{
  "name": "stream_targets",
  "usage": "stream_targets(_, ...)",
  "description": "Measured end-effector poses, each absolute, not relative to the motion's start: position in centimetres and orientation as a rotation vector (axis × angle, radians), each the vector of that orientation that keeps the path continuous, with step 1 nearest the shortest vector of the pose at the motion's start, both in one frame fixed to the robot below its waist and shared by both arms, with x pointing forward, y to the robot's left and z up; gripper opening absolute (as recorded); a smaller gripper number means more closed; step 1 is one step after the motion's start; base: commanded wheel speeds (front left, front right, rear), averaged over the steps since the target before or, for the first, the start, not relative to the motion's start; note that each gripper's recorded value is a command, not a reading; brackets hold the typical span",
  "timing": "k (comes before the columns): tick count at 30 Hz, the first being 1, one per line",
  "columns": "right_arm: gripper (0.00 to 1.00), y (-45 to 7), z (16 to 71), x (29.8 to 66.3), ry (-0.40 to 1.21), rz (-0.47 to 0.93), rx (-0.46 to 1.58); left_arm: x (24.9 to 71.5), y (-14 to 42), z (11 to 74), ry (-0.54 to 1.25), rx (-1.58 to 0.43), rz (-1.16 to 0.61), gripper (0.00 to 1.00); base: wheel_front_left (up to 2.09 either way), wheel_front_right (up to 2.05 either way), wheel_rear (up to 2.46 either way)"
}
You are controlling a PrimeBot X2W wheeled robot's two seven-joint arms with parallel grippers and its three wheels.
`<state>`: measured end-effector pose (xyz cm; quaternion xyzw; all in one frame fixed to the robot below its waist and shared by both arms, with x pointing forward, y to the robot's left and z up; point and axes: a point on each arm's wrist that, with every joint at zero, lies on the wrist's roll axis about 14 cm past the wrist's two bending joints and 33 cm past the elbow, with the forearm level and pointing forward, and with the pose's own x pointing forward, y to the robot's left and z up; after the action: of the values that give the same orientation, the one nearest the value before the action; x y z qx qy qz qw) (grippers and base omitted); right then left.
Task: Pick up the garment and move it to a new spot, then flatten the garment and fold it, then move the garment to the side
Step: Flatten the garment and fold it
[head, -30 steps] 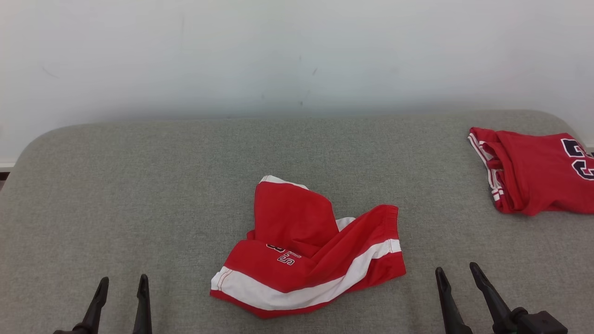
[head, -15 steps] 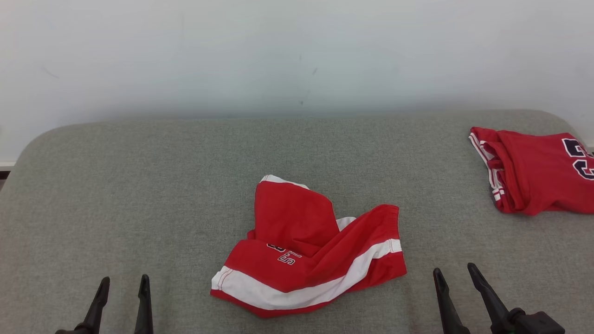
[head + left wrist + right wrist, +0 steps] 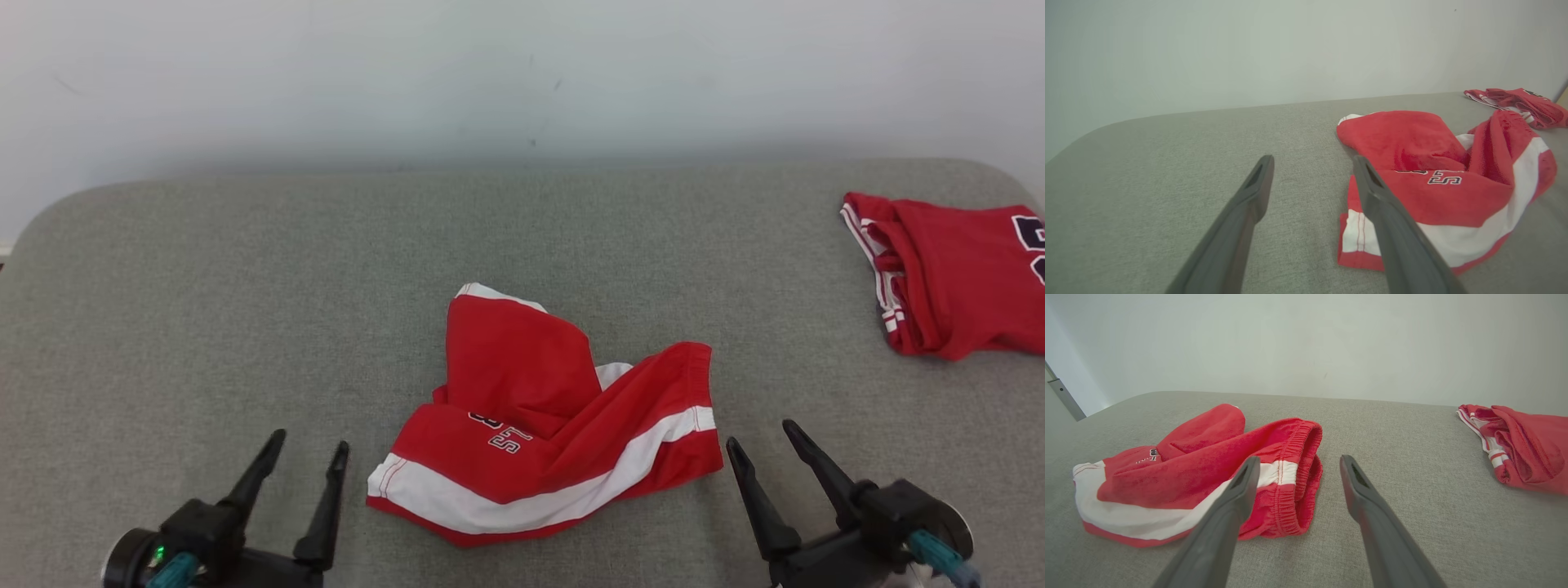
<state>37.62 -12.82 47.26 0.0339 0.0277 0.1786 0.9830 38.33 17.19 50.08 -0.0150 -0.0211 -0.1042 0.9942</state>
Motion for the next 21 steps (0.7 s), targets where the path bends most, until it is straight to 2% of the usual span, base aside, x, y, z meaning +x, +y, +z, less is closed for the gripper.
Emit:
stream_targets(9,1.0,-11.0,44.1,39.6,0.175,0.451,0.043,39.3,13.6,44.8,0.145,-0.028,-0.368,1.0,0.0,0.0,0.0)
stream_targets(21,1.0,-9.4,42.3,40.9,0.247,0.511,0.057,39.9,12.3,41.0,0.28,-0.065,-0.403,1.0,0.0,0.0,0.0)
